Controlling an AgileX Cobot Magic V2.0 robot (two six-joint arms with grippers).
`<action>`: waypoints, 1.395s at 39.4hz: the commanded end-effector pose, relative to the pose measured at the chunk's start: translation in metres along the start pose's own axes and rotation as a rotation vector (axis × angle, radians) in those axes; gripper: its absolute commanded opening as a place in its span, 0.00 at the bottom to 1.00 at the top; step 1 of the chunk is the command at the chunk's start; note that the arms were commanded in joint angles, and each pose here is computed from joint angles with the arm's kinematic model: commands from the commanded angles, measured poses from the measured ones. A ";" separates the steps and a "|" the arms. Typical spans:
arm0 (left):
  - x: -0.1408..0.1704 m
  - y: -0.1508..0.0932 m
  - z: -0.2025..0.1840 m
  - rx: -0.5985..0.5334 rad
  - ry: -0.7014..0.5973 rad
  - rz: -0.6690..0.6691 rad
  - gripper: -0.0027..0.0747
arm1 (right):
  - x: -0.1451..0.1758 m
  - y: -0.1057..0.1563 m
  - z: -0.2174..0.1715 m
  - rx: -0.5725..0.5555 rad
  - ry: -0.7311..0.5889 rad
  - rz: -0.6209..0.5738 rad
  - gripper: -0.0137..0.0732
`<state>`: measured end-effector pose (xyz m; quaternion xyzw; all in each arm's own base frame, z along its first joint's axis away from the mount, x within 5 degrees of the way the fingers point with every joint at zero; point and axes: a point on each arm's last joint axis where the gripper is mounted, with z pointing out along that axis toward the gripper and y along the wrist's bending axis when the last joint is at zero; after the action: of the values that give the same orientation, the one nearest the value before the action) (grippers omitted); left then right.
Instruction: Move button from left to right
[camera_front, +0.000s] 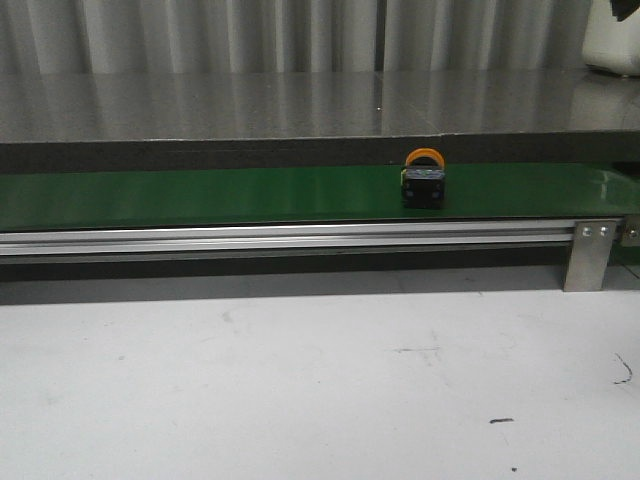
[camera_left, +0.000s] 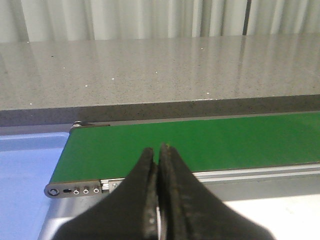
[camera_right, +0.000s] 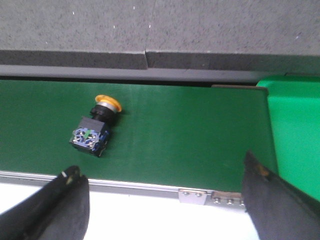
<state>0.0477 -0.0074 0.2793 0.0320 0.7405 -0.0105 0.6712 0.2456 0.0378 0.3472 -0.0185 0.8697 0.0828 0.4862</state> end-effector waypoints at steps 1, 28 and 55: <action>-0.015 0.001 -0.002 -0.012 -0.092 -0.024 0.01 | -0.022 0.004 0.008 -0.018 -0.053 0.027 0.89; -0.015 0.001 -0.002 -0.012 -0.092 -0.024 0.01 | -0.031 0.005 0.140 -0.043 0.231 0.137 0.89; -0.015 0.001 -0.002 -0.012 -0.092 -0.024 0.01 | -0.028 0.000 0.172 -0.036 0.342 0.144 0.28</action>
<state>0.0477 -0.0074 0.2793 0.0320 0.7405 -0.0105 0.6712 0.4063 0.0687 0.2413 0.0175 0.9566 0.1174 0.2663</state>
